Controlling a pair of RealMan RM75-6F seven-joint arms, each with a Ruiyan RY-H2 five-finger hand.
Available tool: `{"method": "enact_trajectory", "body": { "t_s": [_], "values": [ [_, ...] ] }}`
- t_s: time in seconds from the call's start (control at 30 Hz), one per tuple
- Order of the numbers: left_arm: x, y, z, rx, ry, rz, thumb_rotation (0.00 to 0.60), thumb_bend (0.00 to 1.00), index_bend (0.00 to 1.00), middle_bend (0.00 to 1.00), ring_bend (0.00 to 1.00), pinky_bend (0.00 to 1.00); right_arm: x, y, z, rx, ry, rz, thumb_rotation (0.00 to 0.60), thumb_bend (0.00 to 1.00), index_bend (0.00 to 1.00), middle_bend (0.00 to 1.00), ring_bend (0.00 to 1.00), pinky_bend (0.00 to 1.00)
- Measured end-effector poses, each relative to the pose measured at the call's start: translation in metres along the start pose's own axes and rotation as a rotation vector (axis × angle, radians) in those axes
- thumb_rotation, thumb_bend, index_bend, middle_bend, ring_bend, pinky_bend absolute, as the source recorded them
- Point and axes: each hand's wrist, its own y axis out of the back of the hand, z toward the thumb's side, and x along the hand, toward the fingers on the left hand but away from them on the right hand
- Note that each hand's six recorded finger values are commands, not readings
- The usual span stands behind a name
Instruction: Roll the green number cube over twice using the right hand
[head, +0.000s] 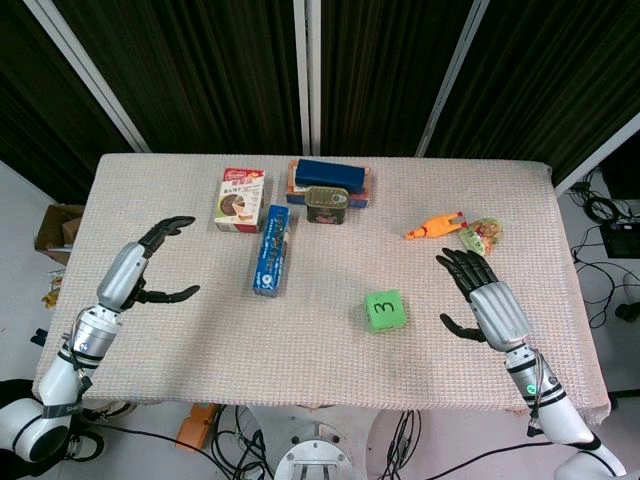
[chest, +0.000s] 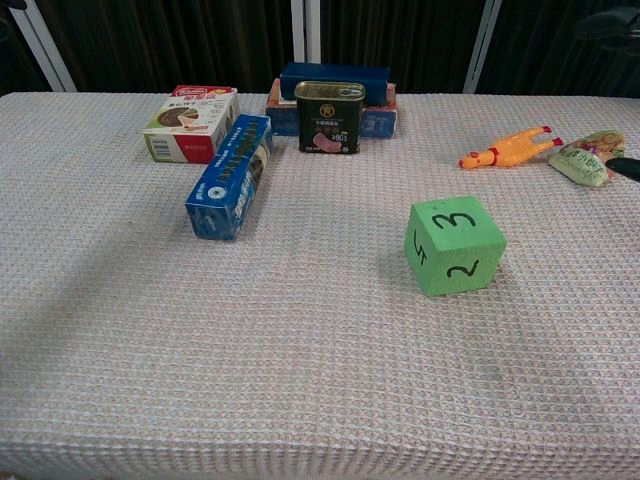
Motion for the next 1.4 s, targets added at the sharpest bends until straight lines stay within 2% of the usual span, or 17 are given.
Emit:
{"method": "enact_trajectory", "body": {
  "t_s": [0.17,0.27,0.53,0.7,0.8,0.9,1.13,1.4],
  "values": [
    [-0.003,0.002,-0.002,0.064,0.011,0.006,0.54,0.18,0.16,0.15,0.12,0.22,-0.008,-0.003,0.027,0.248,-0.011,0.121,0.6,0.18,0.0,0.0,0.0,0.0],
    [-0.007,0.006,-0.006,0.183,0.016,0.019,0.545,0.17,0.17,0.15,0.12,0.21,-0.015,-0.01,0.038,0.329,-0.032,0.203,0.6,0.18,0.0,0.0,0.0,0.0],
    [-0.031,0.019,-0.028,0.64,0.104,0.043,0.555,0.17,0.17,0.15,0.12,0.21,-0.035,-0.039,0.059,0.351,-0.066,0.385,0.6,0.18,0.0,0.0,0.0,0.0],
    [-0.051,0.026,-0.041,0.92,0.162,0.038,0.552,0.17,0.17,0.15,0.12,0.2,-0.047,-0.057,0.075,0.342,-0.044,0.424,0.6,0.18,0.0,0.0,0.0,0.0],
    [-0.061,0.029,-0.047,1.014,0.194,0.033,0.551,0.17,0.17,0.15,0.12,0.2,-0.051,-0.062,0.078,0.343,-0.042,0.43,0.6,0.18,0.0,0.0,0.0,0.0],
    [-0.069,0.032,-0.051,1.015,0.221,0.027,0.552,0.17,0.17,0.15,0.12,0.2,-0.056,-0.064,0.079,0.345,-0.043,0.425,0.6,0.18,0.0,0.01,0.0,0.0],
    [-0.08,0.033,-0.058,0.921,0.255,0.01,0.55,0.17,0.17,0.15,0.12,0.2,-0.064,-0.074,0.082,0.361,-0.049,0.446,0.6,0.18,0.0,0.12,0.0,0.0],
    [-0.082,0.038,-0.061,0.896,0.27,0.007,0.554,0.17,0.17,0.15,0.12,0.2,-0.07,-0.081,0.087,0.37,-0.038,0.45,0.6,0.18,0.0,0.14,0.0,0.0]
  ]
}}
